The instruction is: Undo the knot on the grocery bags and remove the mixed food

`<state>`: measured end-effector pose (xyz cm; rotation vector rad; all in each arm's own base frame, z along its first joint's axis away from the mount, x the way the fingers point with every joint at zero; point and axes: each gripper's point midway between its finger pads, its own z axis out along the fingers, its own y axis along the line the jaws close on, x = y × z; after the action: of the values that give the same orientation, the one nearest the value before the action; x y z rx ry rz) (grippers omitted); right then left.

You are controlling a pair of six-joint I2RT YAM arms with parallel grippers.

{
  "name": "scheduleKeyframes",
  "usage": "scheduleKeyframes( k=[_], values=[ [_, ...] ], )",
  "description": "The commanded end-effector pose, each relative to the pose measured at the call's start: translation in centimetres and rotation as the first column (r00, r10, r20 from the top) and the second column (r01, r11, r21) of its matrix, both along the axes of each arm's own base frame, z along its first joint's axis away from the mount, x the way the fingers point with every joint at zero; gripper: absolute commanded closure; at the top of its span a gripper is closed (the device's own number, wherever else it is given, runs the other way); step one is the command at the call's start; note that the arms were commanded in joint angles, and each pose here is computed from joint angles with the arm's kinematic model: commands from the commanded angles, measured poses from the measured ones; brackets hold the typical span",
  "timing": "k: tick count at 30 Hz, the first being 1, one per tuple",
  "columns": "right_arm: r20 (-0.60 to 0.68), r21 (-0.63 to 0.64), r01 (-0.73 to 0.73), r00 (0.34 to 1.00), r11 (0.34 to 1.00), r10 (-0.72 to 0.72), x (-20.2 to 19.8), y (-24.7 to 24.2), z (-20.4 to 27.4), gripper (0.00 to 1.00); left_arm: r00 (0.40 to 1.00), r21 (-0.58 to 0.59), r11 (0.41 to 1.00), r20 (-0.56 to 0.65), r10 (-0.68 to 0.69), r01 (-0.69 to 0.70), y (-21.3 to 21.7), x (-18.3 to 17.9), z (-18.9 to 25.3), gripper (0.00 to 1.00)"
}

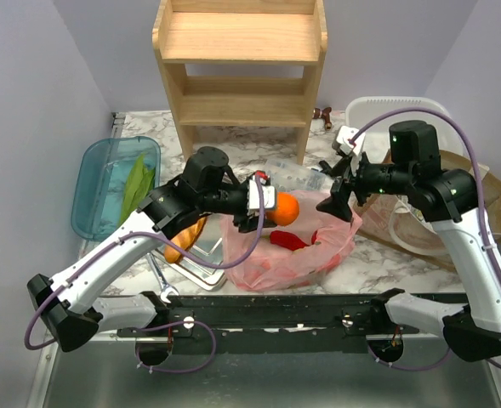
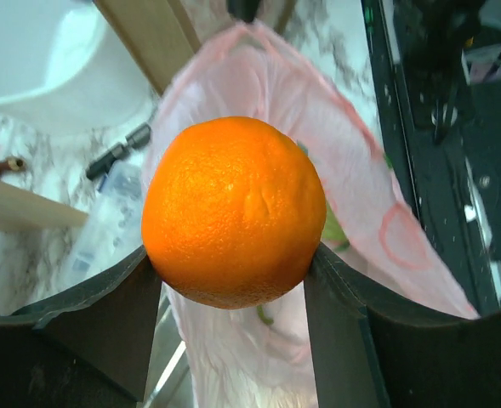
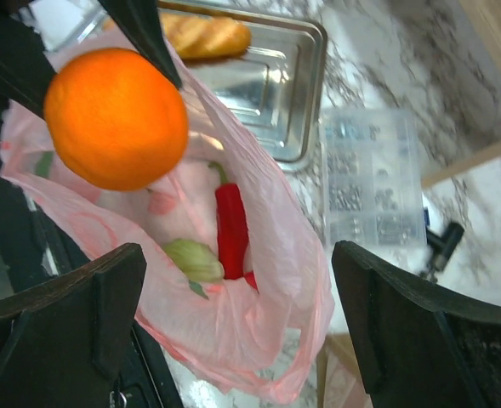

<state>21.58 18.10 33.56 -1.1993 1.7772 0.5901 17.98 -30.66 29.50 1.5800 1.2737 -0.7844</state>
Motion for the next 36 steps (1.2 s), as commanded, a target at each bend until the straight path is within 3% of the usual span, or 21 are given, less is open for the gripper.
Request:
scheduleKeyframes(
  k=[1,14,20,26,28,31,32,36],
  values=[
    [-0.068,0.066,-0.158,0.984,0.985,0.162,-1.9,2.5,1.2,0.00,0.996,-0.135,0.991,-0.087,-0.004,-0.008,-2.2,0.3,5.2,1.00],
    [0.027,0.035,-0.257,0.966,0.966,0.256,-1.5,4.7,1.5,0.00,0.992,-0.178,0.984,-0.124,-0.017,-0.005,-3.9,2.1,7.2,1.00],
    [0.061,0.011,-0.260,0.964,0.966,0.259,-0.9,5.1,1.0,0.14,0.990,-0.169,0.983,-0.113,-0.086,0.066,-4.4,1.1,7.6,1.00],
    [0.081,0.029,-0.265,0.962,0.964,0.262,-1.0,5.5,1.5,0.36,0.981,-0.134,0.983,-0.134,-0.143,0.125,-4.8,-0.2,6.6,1.00],
    [0.073,0.030,-0.272,0.960,0.962,0.269,-1.1,5.6,1.3,0.34,0.980,-0.129,0.984,-0.142,-0.140,0.122,-4.9,-0.2,6.4,1.00],
    [0.069,0.030,-0.286,0.956,0.958,0.284,-1.5,5.8,1.3,0.10,0.978,-0.125,0.985,-0.159,-0.135,0.116,-5.2,0.1,6.4,1.00],
    [0.068,0.029,-0.287,0.956,0.957,0.285,-1.6,5.9,1.2,0.07,0.978,-0.124,0.985,-0.160,-0.136,0.116,-5.3,0.1,6.4,1.00],
    [0.070,0.024,-0.291,0.955,0.957,0.289,-1.5,6.0,1.1,0.15,0.977,-0.125,0.985,-0.162,-0.137,0.117,-5.6,0.4,6.5,1.00]
  ],
)
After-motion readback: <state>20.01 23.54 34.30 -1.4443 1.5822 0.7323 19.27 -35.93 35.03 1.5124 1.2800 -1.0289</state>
